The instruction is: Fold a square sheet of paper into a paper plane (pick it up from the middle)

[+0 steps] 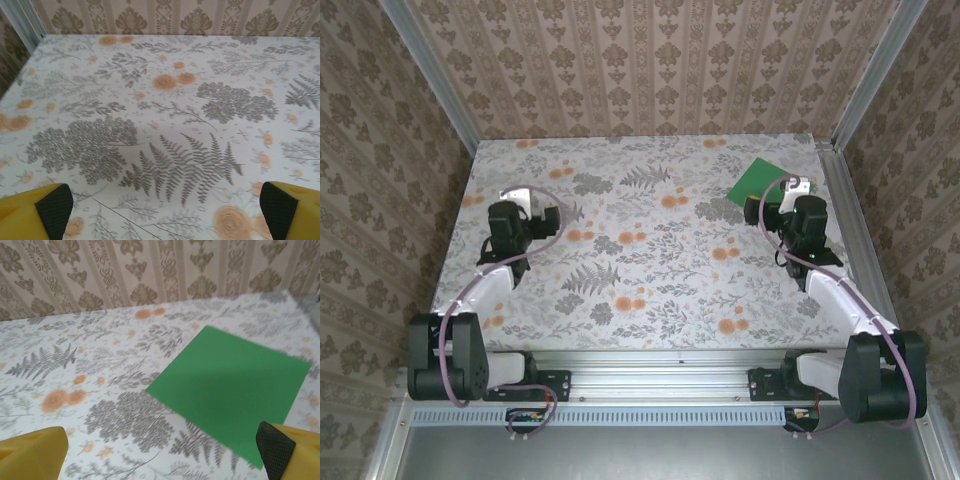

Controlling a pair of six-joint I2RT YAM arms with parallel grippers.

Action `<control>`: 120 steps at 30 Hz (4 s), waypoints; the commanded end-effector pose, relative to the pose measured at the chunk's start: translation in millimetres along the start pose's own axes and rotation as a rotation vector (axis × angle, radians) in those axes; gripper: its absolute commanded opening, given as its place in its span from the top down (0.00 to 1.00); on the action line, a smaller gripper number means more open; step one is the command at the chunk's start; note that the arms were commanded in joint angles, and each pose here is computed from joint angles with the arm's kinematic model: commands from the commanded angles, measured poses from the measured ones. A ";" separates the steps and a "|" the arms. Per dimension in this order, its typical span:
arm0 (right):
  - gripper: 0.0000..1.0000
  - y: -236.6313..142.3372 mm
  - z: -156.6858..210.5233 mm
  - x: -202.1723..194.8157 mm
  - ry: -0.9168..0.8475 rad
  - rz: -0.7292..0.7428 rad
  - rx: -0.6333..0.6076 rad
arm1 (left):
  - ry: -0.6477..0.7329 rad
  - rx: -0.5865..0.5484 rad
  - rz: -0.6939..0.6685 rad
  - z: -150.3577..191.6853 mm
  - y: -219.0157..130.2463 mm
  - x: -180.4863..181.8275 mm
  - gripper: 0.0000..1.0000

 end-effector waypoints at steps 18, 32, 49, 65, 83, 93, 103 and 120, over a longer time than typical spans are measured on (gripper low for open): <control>0.00 61.9 2.8 5.7 0.457 0.273 0.534 | -0.251 0.428 0.399 17.7 -13.4 -111.6 0.00; 0.00 145.1 3.2 -7.8 0.483 0.414 0.681 | -0.274 0.495 0.531 8.8 16.6 -188.6 0.00; 0.01 204.3 34.5 -11.0 0.479 0.397 0.853 | -0.256 0.563 0.540 21.5 29.2 -202.3 0.00; 0.00 205.2 42.7 0.3 0.336 0.412 0.978 | -0.213 0.532 0.516 29.1 18.2 -196.9 0.00; 0.03 187.7 32.3 20.2 0.416 0.303 0.961 | -0.186 0.540 0.536 43.9 9.9 -186.7 0.00; 0.03 193.0 13.2 -14.3 0.588 0.481 0.888 | -0.193 0.547 0.544 42.5 8.7 -189.0 0.00; 0.05 227.9 27.9 -12.7 0.611 0.358 0.980 | -0.184 0.567 0.524 44.2 7.8 -188.9 0.00; 0.21 230.6 56.5 15.2 0.438 0.336 1.225 | -0.166 0.590 0.541 48.5 6.5 -193.8 0.00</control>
Point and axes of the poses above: each hand's point on the last joint's axis, 136 mm out from that joint toward the fingers, its own y axis out along the fingers, its own x axis along the line the jaws close on, z = x × y, the point moved 9 cm from there along -y, back along the fingers, and after that the axes turned 11 degrees about -y, right-handed, at the moved point
